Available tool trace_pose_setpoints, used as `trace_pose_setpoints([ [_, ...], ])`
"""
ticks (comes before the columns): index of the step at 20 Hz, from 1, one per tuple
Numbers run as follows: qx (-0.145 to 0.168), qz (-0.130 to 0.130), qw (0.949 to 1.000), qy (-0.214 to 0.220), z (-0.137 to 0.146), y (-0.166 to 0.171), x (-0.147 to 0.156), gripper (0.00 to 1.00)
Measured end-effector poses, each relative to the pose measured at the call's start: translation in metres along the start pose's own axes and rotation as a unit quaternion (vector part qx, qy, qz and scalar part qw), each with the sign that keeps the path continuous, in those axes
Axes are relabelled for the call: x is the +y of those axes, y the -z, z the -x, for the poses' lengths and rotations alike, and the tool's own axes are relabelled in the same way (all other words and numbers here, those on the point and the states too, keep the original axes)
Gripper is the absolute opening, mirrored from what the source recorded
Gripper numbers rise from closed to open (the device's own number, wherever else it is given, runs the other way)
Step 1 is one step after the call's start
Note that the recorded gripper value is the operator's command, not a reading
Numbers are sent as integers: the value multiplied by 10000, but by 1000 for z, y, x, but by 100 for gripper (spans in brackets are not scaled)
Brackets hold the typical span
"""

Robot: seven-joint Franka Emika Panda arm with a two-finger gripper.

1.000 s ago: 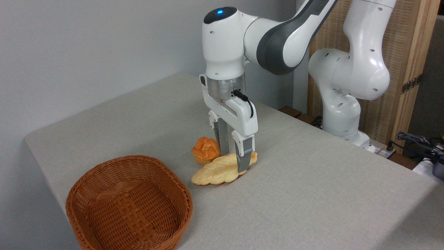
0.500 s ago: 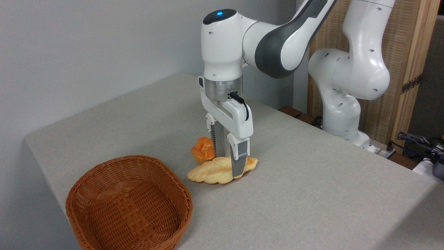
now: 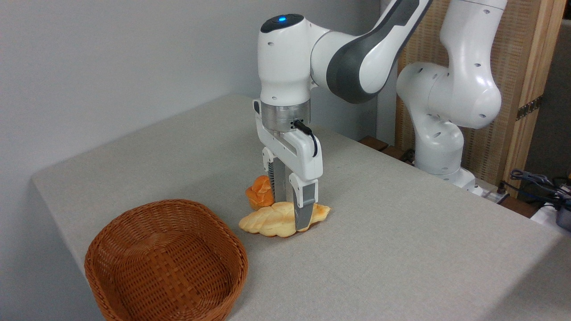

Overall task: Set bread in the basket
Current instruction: 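Close the gripper around the middle of the long bread loaf, then lift the loaf and carry it over the wicker basket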

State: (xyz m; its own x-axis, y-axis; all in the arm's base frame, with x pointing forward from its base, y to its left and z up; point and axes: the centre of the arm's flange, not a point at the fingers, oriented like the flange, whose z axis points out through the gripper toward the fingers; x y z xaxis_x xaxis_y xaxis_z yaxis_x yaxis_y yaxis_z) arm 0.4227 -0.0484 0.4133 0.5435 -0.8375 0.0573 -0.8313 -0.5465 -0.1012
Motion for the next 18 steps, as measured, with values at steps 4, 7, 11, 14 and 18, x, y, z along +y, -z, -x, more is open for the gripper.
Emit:
trace_pose_setpoints([
  [4,-83,-150,9997,-143,0,1,-1,42],
  [7,-94,-165,9997,-168,-1,1,-1,42],
  [11,-93,-168,9997,-171,-1,1,-1,42],
  [14,-93,-167,9997,-173,-1,1,-1,42],
  [18,-94,-167,9997,-175,-1,1,-1,43],
])
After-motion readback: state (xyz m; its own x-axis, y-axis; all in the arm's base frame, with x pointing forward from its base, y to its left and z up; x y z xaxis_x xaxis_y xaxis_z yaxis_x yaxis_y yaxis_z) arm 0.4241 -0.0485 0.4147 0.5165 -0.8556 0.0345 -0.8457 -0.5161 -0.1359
